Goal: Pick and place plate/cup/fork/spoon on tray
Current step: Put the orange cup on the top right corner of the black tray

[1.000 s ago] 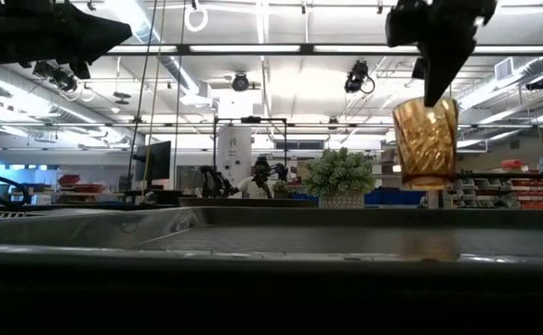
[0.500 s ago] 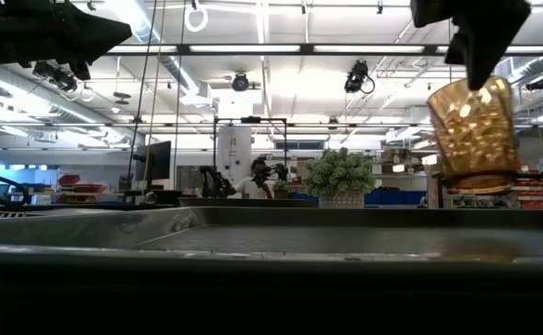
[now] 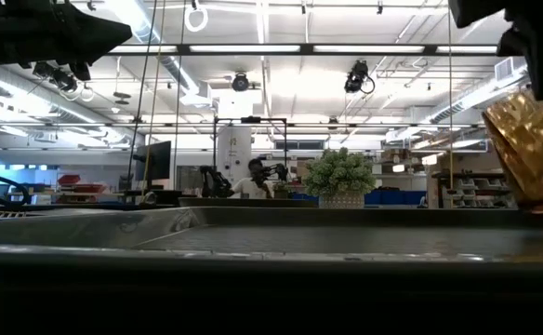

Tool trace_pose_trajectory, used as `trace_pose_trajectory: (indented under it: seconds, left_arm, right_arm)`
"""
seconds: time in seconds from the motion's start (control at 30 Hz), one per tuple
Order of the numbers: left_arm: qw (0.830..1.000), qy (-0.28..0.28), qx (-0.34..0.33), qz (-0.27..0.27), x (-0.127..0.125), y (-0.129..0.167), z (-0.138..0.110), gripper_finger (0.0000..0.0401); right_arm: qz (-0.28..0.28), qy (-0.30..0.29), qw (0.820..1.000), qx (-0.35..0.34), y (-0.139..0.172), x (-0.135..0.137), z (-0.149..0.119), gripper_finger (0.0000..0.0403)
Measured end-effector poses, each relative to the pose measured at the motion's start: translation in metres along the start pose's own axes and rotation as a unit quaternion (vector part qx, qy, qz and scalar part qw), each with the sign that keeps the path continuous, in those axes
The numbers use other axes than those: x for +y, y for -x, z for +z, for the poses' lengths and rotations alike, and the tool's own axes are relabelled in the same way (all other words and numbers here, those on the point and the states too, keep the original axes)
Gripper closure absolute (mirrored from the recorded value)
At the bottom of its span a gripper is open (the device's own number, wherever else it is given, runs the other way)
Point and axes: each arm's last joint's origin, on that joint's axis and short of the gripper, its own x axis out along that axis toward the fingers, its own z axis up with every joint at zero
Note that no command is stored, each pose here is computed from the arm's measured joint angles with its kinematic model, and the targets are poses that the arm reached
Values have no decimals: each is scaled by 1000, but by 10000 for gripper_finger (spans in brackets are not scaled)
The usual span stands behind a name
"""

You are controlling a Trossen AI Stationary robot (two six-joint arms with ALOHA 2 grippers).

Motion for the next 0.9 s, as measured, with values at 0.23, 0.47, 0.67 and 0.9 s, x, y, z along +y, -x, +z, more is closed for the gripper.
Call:
trace_pose_trajectory:
  seconds: [0.23, 0.47, 0.67, 0.9]
  left_arm:
    - [1000, 0, 0, 0, 0, 0, 0, 349]
    - [1000, -1, 3, 0, 0, 0, -1, 349]
    - [1000, -2, 3, -1, 0, 0, -1, 349]
    - [1000, -2, 4, -1, 0, 0, -1, 349]
  right_arm:
    - [-31, -9, 999, -15, -5, 3, -1, 389]
    - [-9, -34, 999, -29, -17, -7, -13, 389]
    - [8, -62, 997, -52, -20, -19, -25, 389]
    - [1, -70, 996, -60, -28, -21, -27, 385]
